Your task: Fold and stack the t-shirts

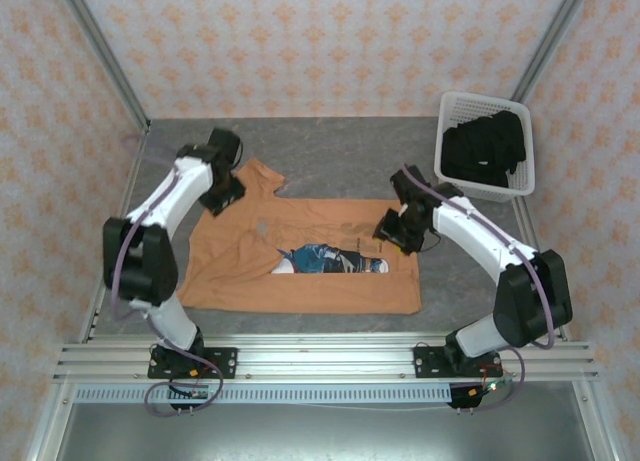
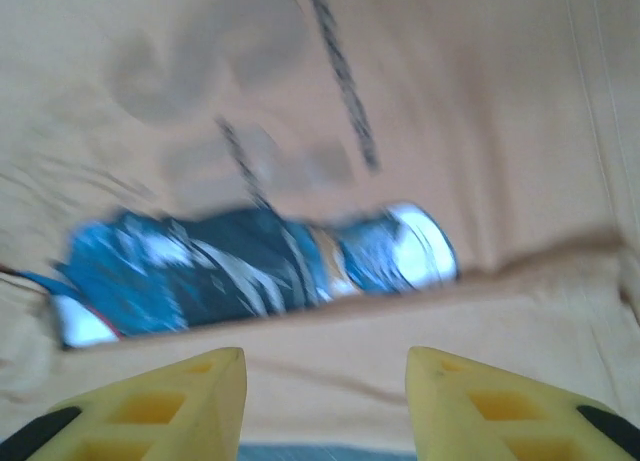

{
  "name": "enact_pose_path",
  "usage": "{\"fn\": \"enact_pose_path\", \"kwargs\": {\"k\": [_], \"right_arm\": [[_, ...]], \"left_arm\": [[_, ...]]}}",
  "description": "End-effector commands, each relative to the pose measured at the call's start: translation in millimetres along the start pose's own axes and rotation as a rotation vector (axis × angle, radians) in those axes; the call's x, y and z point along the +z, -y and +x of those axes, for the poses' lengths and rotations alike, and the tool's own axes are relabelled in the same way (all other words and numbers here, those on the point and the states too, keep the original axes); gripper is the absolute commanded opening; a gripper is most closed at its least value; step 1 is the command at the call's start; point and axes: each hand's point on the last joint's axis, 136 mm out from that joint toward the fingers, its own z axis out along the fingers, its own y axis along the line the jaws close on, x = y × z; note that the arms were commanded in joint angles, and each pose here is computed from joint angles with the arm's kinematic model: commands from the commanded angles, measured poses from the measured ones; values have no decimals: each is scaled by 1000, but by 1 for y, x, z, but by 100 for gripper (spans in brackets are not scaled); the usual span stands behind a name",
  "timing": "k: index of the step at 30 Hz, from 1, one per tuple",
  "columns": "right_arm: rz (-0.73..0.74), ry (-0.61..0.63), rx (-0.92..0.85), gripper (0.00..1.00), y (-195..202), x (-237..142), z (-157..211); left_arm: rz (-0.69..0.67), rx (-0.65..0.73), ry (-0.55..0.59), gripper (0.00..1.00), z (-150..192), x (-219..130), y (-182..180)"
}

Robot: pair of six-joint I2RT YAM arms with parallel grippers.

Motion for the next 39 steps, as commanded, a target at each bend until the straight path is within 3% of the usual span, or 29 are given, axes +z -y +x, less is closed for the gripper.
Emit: {"fn": "enact_pose_path", "kwargs": {"k": [1, 7, 11, 25, 32, 39], "right_arm": [[-48, 121, 15, 47, -16, 0, -52], [-75, 183, -9, 47, -44, -12, -106], [-72, 186, -6, 47, -46, -12, -118], [-8, 192, 40, 47, -26, 7, -123], [22, 183, 43, 46, -20, 16, -125], [194, 273, 37, 46, 8, 17, -143]], "left_arm": [[-46, 52, 21, 50, -33, 27, 30], [28, -27, 88, 60, -91, 61, 90], [52, -78, 103, 59, -109, 82, 109], [112, -105, 77, 53, -109, 138, 135], [-10, -66, 43, 37, -94, 153, 114], [-36, -28, -17, 5, -79, 157, 108]]}}
